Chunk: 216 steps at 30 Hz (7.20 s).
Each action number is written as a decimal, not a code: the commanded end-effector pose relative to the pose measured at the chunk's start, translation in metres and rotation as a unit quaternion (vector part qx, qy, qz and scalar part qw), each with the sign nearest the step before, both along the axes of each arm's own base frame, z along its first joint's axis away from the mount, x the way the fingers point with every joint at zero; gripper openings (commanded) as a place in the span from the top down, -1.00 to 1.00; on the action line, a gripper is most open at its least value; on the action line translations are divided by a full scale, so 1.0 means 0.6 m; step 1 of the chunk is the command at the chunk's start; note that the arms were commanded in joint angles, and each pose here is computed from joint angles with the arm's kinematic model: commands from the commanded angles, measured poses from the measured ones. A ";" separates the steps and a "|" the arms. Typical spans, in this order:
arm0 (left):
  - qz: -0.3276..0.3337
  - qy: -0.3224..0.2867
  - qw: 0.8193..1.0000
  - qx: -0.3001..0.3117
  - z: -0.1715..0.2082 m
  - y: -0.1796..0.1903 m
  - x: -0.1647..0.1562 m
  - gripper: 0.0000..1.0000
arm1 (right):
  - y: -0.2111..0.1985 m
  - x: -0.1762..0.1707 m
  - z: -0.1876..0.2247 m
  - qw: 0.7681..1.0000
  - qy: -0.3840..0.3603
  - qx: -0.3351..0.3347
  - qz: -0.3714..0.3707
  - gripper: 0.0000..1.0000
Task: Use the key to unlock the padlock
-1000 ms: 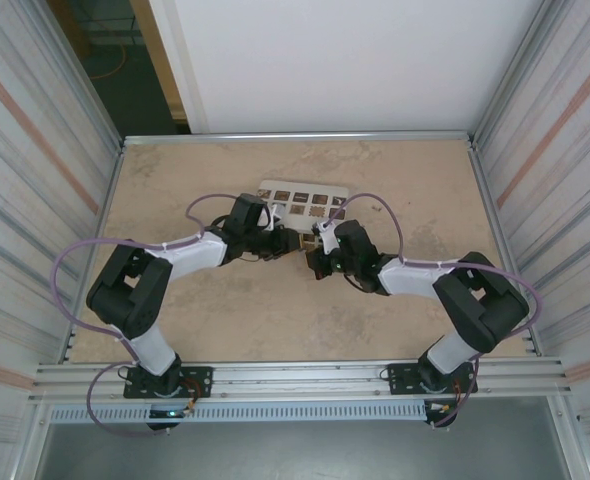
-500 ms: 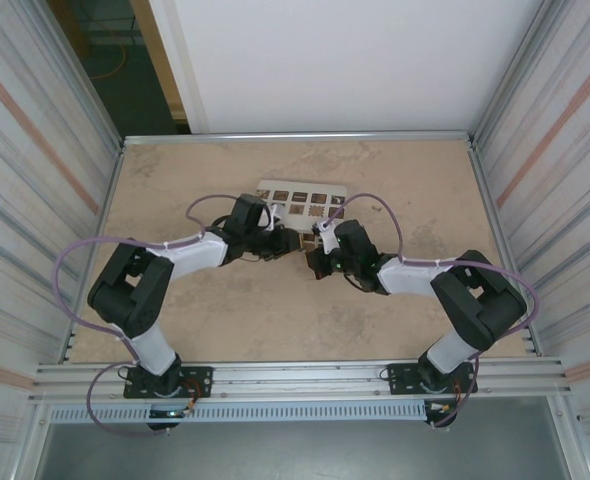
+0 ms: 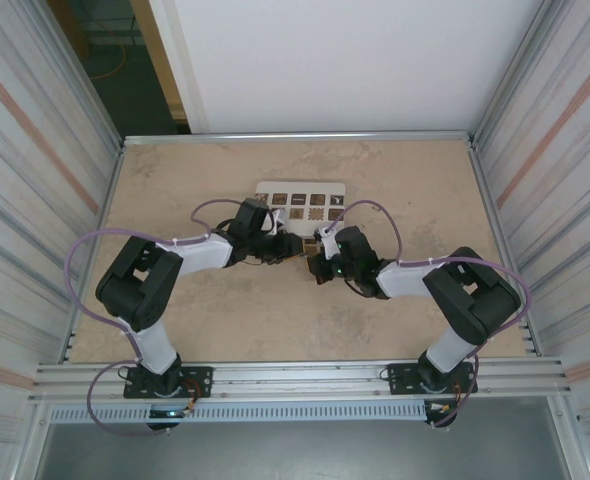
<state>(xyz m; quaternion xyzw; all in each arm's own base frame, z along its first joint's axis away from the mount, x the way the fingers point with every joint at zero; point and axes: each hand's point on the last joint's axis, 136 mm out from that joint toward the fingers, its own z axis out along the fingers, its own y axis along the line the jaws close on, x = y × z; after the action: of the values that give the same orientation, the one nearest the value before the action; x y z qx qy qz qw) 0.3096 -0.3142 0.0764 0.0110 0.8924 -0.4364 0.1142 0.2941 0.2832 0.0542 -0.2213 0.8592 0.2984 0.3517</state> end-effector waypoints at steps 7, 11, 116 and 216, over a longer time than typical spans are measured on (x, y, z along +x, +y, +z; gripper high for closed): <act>-0.039 -0.007 0.999 -0.035 0.041 -0.005 -0.038 0.15 | 0.005 0.004 -0.005 1.000 0.007 0.014 0.000 1.00; -0.034 -0.027 0.999 -0.029 0.061 0.012 -0.040 0.10 | 0.008 0.002 -0.006 1.000 0.019 0.013 0.003 1.00; 0.243 0.064 0.946 -0.206 -0.010 0.086 -0.054 0.78 | 0.113 -0.082 0.080 0.935 0.296 0.182 -0.065 0.76; 0.243 0.067 0.953 -0.169 0.067 0.110 -0.086 0.72 | 0.137 -0.090 0.131 0.894 -0.392 -0.187 0.110 1.00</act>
<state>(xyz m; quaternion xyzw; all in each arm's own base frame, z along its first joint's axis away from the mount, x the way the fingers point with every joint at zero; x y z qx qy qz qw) 0.2524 -0.2403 0.0925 -0.2790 0.8033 -0.5075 0.1391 0.2287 0.3665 0.1021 -0.5593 0.6267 0.0042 0.5426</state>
